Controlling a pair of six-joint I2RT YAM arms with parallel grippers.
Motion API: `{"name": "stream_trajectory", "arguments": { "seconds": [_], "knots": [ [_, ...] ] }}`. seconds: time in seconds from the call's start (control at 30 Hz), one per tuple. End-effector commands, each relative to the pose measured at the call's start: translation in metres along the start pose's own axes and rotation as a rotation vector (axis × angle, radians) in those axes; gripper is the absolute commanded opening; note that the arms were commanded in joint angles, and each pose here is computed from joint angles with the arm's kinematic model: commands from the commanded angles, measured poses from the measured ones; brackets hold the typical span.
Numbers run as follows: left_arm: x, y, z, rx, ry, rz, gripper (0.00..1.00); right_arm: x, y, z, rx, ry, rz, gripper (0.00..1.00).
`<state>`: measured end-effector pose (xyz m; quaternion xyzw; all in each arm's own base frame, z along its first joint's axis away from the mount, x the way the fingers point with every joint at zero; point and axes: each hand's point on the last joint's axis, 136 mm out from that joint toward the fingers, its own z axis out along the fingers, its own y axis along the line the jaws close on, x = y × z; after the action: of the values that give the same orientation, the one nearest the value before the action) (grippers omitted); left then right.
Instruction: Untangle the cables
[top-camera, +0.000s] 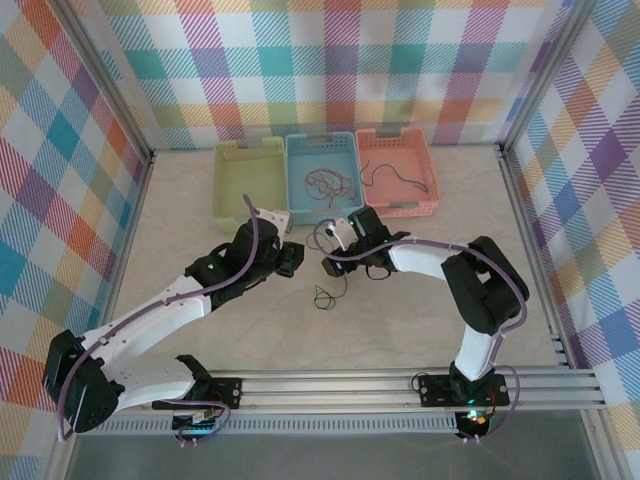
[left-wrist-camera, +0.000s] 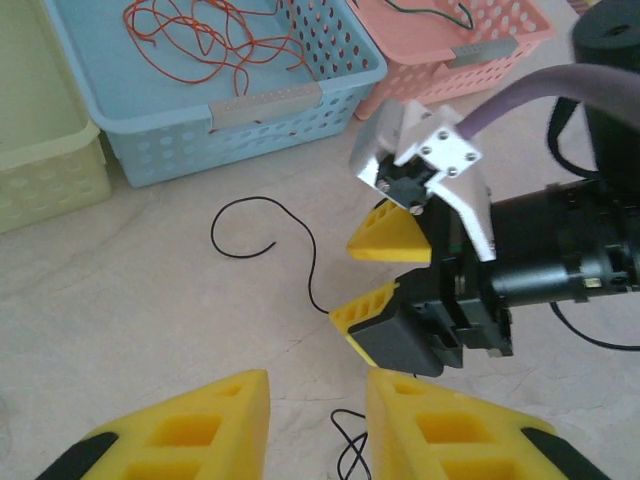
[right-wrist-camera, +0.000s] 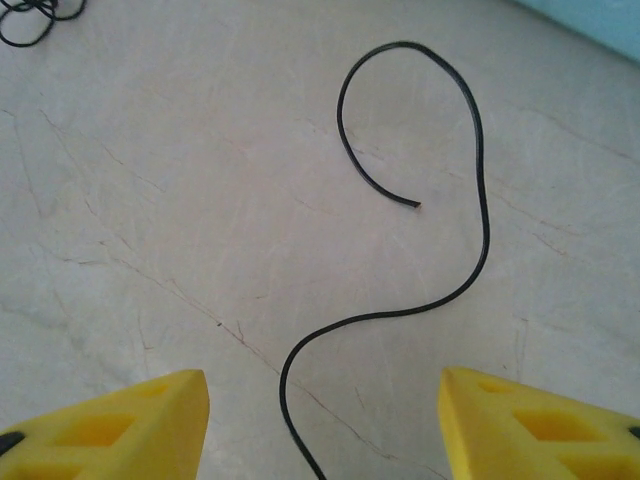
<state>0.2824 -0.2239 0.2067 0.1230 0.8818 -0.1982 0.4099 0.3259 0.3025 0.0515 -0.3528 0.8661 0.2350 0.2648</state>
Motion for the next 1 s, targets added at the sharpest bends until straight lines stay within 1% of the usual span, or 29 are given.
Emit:
{"name": "stream_trajectory", "arguments": {
  "seconds": [0.0, 0.17, 0.27, 0.3, 0.37, 0.43, 0.47, 0.5, 0.57, 0.6, 0.67, 0.73, 0.83, 0.97],
  "knots": [
    [0.001, 0.003, -0.007, 0.005, 0.001, -0.032, 0.34, 0.014, 0.005, 0.005, -0.031, 0.088, 0.002, 0.62],
    [0.002, 0.004, -0.006, 0.003, 0.009, -0.04, 0.35, 0.024, 0.004, 0.012, -0.024, 0.149, -0.023, 0.57],
    [0.004, 0.005, -0.006, 0.001, 0.017, -0.051, 0.36, 0.027, 0.009, 0.014, -0.054, 0.169, -0.029, 0.49],
    [0.004, 0.005, -0.005, 0.0, 0.016, -0.056, 0.39, 0.028, 0.01, 0.014, -0.06, 0.177, -0.032, 0.45],
    [0.003, 0.006, -0.004, 0.003, 0.009, -0.076, 0.49, 0.029, 0.011, 0.015, -0.064, 0.188, -0.038, 0.29],
    [0.006, 0.007, 0.0, 0.003, 0.01, -0.107, 0.59, 0.024, 0.01, 0.012, -0.045, 0.169, -0.055, 0.14],
    [0.006, 0.008, 0.002, 0.003, 0.013, -0.13, 0.6, 0.019, 0.011, 0.007, -0.031, 0.14, -0.071, 0.04],
    [0.007, 0.009, 0.003, 0.001, 0.02, -0.149, 0.6, 0.011, 0.01, 0.001, -0.013, 0.094, -0.089, 0.0],
    [0.013, 0.014, 0.006, -0.01, 0.034, -0.202, 0.6, -0.001, 0.015, -0.016, -0.004, -0.029, -0.136, 0.0],
    [0.006, 0.012, 0.007, 0.007, 0.0, -0.236, 0.6, -0.008, 0.02, -0.024, -0.013, -0.091, -0.161, 0.0],
    [0.008, 0.007, 0.011, 0.049, -0.006, -0.303, 0.61, -0.019, 0.034, -0.041, -0.053, -0.21, -0.215, 0.0],
    [0.009, -0.001, 0.013, 0.1, 0.002, -0.359, 0.61, -0.025, 0.048, -0.053, -0.093, -0.297, -0.271, 0.0],
    [0.011, -0.011, 0.016, 0.165, 0.01, -0.429, 0.62, -0.026, 0.067, -0.065, -0.137, -0.373, -0.355, 0.0],
    [0.014, -0.022, 0.021, 0.225, 0.05, -0.492, 0.63, -0.025, 0.083, -0.07, -0.184, -0.404, -0.416, 0.0]
  ]
}}
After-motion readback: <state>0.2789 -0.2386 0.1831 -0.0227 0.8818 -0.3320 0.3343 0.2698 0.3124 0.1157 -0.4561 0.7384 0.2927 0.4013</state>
